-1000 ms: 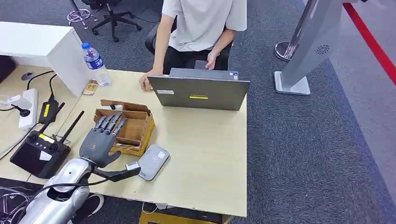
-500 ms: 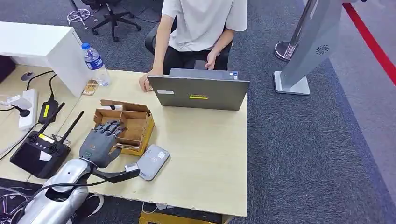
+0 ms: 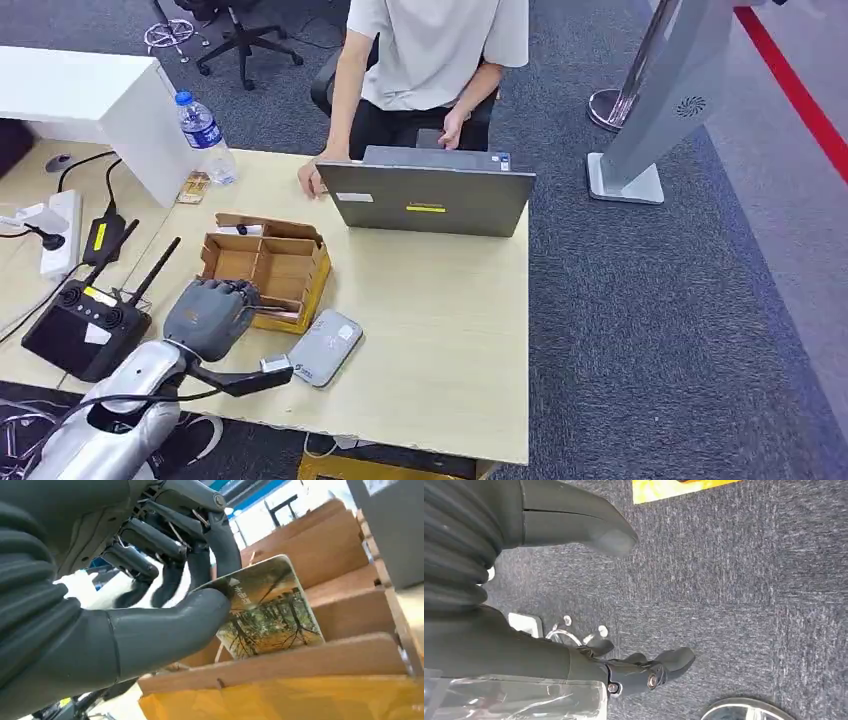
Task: Pass the card to the sensor for recognition and then transmit it.
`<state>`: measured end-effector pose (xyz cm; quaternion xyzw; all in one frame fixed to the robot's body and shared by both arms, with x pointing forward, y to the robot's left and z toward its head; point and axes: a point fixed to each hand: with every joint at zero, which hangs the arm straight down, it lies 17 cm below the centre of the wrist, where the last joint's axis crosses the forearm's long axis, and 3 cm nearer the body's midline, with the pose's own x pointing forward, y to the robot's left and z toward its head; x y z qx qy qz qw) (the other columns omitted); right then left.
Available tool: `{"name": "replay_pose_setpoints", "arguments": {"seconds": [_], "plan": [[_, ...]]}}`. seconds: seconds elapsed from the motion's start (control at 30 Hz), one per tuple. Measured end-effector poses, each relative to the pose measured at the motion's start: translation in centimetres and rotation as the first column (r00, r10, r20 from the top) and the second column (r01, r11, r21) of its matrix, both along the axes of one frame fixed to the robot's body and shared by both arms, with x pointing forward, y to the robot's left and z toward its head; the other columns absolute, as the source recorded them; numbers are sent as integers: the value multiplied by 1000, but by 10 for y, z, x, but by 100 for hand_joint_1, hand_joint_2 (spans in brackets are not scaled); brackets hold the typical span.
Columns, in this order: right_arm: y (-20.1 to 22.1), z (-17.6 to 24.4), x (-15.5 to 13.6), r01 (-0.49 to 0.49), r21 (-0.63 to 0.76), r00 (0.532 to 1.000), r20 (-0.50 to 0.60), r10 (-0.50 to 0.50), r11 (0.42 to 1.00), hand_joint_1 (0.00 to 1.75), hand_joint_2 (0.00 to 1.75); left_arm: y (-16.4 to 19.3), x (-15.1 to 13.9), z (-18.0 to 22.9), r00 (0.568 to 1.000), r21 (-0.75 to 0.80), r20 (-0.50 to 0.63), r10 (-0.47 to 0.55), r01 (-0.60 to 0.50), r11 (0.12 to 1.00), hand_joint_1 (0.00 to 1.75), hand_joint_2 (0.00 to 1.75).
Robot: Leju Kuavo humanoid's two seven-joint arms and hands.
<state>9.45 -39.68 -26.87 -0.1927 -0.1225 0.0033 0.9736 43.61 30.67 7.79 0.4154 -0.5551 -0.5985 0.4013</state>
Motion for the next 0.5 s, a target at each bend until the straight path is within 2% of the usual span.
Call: {"name": "replay_pose_setpoints", "arguments": {"seconds": [0.27, 0.5], "plan": [[0, 0, 0, 4, 0, 1000, 1, -4, 1000, 0, 175, -20, -11, 27, 993, -24, 110, -43, 46, 999, 175, 175], [-2, 0, -3, 45, 5, 999, 6, -45, 999, 0, 175, -52, -47, 84, 943, -6, 283, -175, 184, 983, 175, 175]]}}
